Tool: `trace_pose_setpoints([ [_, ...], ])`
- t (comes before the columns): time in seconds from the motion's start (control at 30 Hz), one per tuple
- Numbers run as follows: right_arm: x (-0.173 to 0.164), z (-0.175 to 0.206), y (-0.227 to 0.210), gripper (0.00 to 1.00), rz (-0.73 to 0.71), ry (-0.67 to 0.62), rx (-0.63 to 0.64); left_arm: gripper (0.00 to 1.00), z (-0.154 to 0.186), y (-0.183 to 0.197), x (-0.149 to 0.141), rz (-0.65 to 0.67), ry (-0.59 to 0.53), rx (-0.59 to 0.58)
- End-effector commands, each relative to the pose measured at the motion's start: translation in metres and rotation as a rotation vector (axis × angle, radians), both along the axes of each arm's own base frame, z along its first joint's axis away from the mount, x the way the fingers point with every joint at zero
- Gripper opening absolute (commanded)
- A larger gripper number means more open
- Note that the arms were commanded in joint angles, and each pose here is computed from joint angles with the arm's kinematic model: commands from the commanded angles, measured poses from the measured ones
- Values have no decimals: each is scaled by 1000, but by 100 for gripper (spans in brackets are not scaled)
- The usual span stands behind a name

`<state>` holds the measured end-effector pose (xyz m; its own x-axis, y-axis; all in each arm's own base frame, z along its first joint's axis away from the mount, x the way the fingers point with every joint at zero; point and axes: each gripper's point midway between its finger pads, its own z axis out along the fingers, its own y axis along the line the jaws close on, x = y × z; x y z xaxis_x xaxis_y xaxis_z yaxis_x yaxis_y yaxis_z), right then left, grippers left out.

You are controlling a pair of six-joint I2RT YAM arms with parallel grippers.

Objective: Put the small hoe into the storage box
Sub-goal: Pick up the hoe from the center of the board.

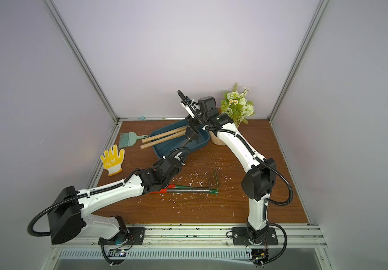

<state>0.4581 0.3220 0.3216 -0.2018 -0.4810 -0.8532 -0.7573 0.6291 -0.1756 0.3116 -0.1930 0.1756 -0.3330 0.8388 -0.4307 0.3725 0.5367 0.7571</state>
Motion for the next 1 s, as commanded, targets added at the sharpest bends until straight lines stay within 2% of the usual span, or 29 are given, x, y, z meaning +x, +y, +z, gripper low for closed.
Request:
trace_pose_setpoints([
  [0.0,-20,-1,0,35,74,43,-19,0,35,-1,7,42,-109,-61],
  [0.4,-26,-18,-2,34,82,80,-33,0,31,-5,8,29,-95,-61],
  [0.63,-18,16,-14,35,-24,-14,49,0,24,-7,6,17,-76,-78],
  [0.77,-31,19,-6,36,48,5,74,0,23,-8,5,14,-75,-84],
  [0.97,-37,7,-6,37,66,32,71,0,21,-10,6,8,-68,-88],
])
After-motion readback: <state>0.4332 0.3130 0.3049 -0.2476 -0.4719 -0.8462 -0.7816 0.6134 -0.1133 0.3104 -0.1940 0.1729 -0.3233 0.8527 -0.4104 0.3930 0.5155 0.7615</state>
